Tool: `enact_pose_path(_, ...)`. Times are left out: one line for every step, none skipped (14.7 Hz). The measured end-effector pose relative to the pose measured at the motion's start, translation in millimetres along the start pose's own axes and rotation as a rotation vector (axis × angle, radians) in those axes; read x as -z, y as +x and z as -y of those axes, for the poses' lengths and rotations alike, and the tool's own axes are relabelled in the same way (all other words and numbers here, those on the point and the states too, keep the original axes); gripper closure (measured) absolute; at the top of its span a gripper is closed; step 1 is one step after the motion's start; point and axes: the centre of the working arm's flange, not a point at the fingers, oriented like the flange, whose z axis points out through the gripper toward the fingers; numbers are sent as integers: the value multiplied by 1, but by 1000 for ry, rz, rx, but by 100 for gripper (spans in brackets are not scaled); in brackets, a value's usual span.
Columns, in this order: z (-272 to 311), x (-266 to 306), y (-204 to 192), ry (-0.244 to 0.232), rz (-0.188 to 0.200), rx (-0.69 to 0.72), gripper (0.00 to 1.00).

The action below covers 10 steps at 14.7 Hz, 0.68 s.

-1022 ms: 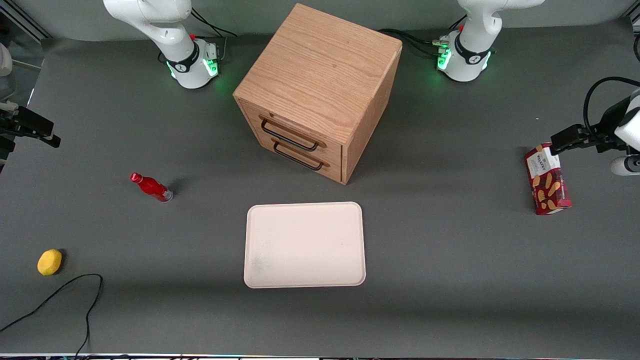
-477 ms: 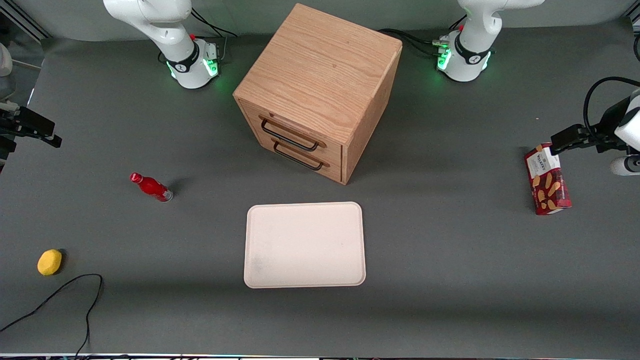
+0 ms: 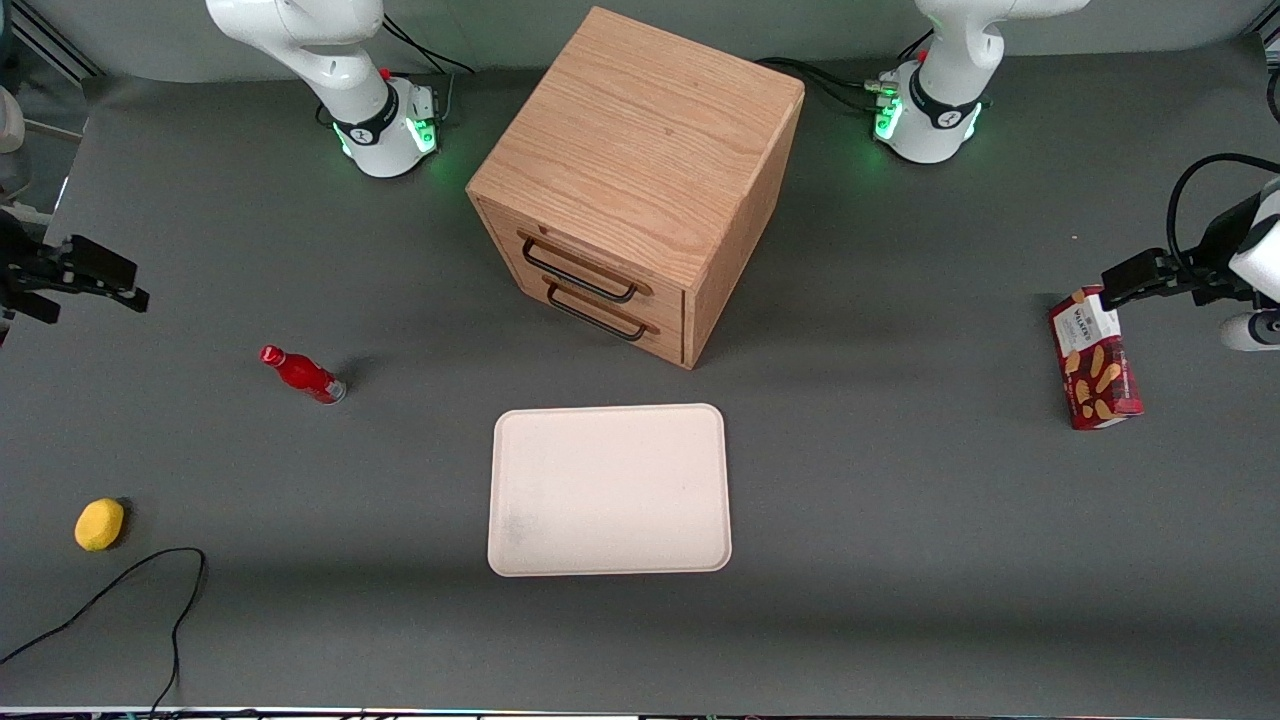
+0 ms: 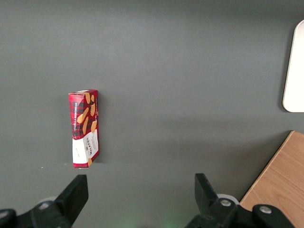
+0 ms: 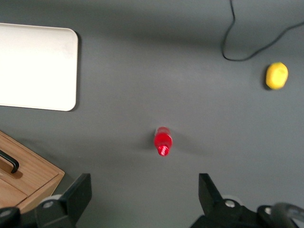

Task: Open upper drawer
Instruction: 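Move the right gripper toward the upper drawer's black handle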

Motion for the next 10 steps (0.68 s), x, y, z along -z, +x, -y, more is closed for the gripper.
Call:
enact_pose_path(12,-5,6,0,-4,23,0)
enact_pose_path(26,-9,11,1,-7,46,0)
enact_pose_path(40,-12,15,1,-9,71,0)
enact_pose_path(55,-14,19,2,-9,98,0)
enact_pose_path(70,-15,21,3,-10,123,0)
enact_pose_path(86,-14,22,4,-11,149,0)
enact_pose_path(101,-14,22,5,-13,176,0)
enact_pose_path(118,-13,21,6,-15,204,0)
enact_pose_path(135,-12,20,7,-16,233,0)
enact_pose_path(155,-12,17,9,-17,267,0)
